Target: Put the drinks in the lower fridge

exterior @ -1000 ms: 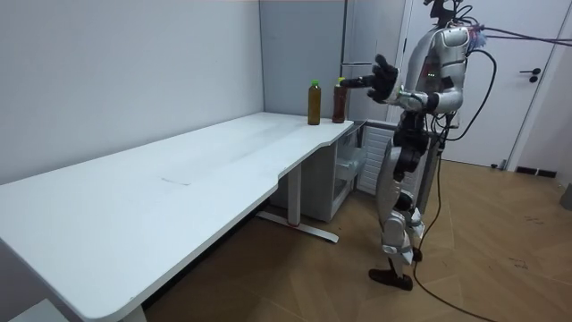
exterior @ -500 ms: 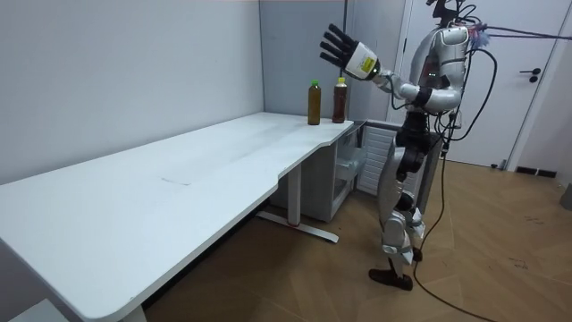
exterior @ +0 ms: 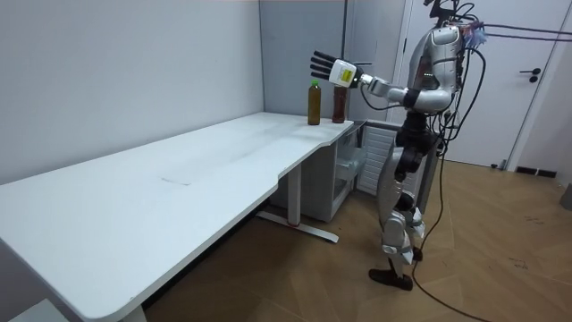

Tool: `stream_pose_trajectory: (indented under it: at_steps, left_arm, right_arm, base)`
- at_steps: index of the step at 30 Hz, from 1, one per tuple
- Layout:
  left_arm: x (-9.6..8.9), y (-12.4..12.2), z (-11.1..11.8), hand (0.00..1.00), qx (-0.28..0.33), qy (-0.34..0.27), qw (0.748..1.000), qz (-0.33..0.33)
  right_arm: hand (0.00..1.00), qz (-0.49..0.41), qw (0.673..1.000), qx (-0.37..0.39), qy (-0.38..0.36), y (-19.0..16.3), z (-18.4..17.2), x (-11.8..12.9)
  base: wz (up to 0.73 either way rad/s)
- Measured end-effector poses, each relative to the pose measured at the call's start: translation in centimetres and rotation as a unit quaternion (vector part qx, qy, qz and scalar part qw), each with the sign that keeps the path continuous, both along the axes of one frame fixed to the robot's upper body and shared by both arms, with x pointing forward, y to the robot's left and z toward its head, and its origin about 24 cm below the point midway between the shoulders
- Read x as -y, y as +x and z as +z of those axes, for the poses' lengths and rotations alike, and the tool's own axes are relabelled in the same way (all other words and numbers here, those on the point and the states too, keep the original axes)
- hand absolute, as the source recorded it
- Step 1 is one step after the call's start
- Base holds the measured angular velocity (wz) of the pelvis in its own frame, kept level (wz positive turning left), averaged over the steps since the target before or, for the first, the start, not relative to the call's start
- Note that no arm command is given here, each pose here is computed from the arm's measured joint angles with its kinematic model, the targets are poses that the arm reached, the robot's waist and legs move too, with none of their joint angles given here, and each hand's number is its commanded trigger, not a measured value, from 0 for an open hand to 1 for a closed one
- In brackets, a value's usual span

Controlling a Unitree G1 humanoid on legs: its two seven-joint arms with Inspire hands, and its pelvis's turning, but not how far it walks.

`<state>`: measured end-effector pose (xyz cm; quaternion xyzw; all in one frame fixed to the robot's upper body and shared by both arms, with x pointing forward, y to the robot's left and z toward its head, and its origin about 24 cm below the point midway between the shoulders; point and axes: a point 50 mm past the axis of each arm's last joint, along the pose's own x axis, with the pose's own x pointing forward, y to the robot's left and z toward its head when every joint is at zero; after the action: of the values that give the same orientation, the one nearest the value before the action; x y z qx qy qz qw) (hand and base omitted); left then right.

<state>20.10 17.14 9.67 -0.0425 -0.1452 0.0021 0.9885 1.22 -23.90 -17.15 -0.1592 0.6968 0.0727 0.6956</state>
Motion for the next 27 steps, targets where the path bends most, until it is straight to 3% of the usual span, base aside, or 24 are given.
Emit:
stream_pose_trajectory:
  at_steps: [7, 27]
  left_arm:
    - [1.5, 0.0, -0.7, 0.00, -0.015, 0.005, 0.998, -0.054]
    - [2.5, -0.1, -1.0, 0.00, -0.021, 0.050, 0.993, -0.106]
  right_arm:
    - [0.00, -0.009, 1.000, 0.003, -0.001, 0.1, -0.1, -0.4]
    - [0.00, -0.035, 0.999, 0.003, -0.010, -0.2, -0.2, -0.6]
  base:
    - [-0.02]
    - [-0.02]
